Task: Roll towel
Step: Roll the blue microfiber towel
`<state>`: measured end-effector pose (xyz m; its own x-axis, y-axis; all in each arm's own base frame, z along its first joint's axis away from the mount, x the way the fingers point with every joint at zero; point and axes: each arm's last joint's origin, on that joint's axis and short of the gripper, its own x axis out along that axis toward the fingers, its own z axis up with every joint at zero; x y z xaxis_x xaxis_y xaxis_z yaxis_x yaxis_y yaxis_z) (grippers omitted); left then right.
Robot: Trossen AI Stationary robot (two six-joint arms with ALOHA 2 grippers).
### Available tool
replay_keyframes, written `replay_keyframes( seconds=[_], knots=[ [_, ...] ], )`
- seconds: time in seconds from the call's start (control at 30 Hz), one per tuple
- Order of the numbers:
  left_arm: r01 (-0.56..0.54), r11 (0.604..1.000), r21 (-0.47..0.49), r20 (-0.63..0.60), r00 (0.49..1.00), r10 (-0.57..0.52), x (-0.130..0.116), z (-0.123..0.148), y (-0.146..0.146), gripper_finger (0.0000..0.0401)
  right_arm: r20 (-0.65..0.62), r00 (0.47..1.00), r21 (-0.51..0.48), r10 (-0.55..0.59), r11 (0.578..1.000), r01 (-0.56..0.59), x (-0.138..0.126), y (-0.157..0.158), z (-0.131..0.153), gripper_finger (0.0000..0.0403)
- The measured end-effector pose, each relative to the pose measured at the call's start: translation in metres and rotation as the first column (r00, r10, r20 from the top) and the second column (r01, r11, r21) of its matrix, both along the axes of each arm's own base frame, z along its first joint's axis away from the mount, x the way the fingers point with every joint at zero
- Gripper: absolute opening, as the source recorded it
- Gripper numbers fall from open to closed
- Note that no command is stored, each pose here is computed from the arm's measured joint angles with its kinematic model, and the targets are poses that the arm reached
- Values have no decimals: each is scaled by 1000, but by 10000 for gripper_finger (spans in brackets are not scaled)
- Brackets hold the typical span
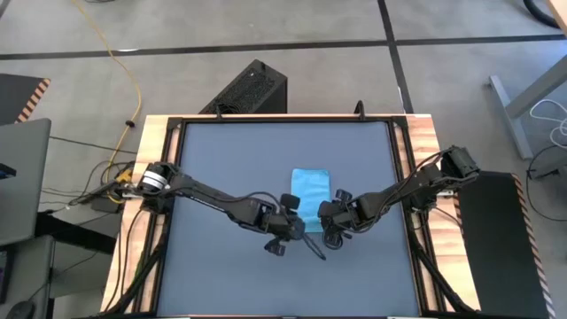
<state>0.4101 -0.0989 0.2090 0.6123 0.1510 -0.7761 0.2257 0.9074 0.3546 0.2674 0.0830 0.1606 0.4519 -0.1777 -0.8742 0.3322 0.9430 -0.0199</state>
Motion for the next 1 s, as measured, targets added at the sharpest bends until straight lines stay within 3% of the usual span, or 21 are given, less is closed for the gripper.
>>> replay_keyframes(
  seconds=[0.17, 0.47, 0.63, 1.0],
  knots=[
    [92, 996, 5, -9, 996, -92, 6, -5, 6, 110, -3, 1000, 0, -1, 1000, 1, 0, 0, 0, 217],
    [98, 995, -5, -146, 985, -97, 12, -49, 9, 110, 8, 1000, 14, -25, 1000, 25, 0, 0, 1, 217],
    [65, 992, 104, -108, 993, -54, 12, -53, -5, 110, 8, 1000, 15, -26, 1000, 25, 0, 0, 1, 217],
    [-10, 1000, 5, -125, 992, 10, 15, -65, -1, 110, 13, 1000, 14, -24, 1000, 24, 0, 0, 2, 217]
  ],
)
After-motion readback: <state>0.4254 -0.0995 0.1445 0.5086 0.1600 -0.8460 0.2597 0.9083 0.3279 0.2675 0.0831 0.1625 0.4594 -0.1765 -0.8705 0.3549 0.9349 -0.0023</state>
